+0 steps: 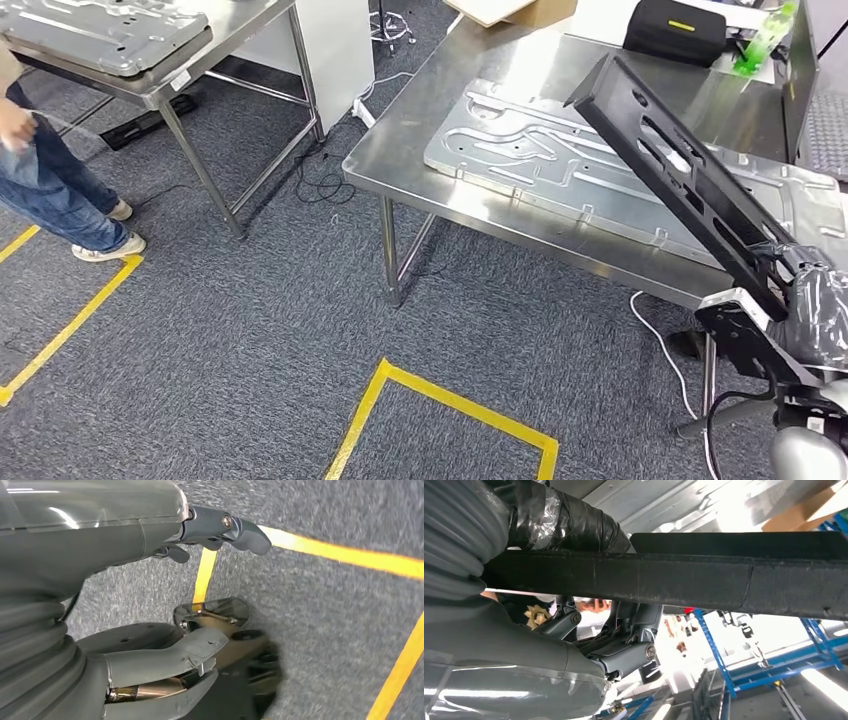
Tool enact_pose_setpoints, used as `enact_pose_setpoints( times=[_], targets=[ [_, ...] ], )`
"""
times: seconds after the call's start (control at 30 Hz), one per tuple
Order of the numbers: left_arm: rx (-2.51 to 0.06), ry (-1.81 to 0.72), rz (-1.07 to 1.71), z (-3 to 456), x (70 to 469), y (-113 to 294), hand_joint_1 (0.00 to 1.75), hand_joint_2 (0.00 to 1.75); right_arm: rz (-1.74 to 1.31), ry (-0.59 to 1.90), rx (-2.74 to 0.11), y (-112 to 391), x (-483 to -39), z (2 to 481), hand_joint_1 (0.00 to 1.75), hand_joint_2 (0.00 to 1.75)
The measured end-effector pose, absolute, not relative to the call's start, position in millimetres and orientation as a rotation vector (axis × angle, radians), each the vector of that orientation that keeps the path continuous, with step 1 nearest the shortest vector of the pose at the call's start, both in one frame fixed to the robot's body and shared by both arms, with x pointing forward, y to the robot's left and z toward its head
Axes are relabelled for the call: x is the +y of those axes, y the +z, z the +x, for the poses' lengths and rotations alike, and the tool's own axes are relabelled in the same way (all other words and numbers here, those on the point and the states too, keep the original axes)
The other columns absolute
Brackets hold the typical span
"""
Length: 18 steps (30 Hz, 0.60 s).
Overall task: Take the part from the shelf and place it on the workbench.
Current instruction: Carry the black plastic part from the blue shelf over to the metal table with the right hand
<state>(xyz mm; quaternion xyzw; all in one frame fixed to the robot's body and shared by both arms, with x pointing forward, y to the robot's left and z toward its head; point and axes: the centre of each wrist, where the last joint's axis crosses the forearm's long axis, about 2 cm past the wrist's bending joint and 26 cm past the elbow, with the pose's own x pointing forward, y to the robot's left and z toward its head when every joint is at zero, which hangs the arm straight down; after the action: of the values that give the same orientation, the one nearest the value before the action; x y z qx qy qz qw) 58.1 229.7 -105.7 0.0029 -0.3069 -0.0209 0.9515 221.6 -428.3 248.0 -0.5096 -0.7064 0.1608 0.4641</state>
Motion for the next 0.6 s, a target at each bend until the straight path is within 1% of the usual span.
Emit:
enact_pose_setpoints(
  times=[0.6],
  targets=[
    [-0.642,-0.08,-0.015,58.2,229.4,-105.7,0.0,1.75,-1.248,0.41,-1.687,242.2,-432.8,226.3,1.75,1.75]
  ],
)
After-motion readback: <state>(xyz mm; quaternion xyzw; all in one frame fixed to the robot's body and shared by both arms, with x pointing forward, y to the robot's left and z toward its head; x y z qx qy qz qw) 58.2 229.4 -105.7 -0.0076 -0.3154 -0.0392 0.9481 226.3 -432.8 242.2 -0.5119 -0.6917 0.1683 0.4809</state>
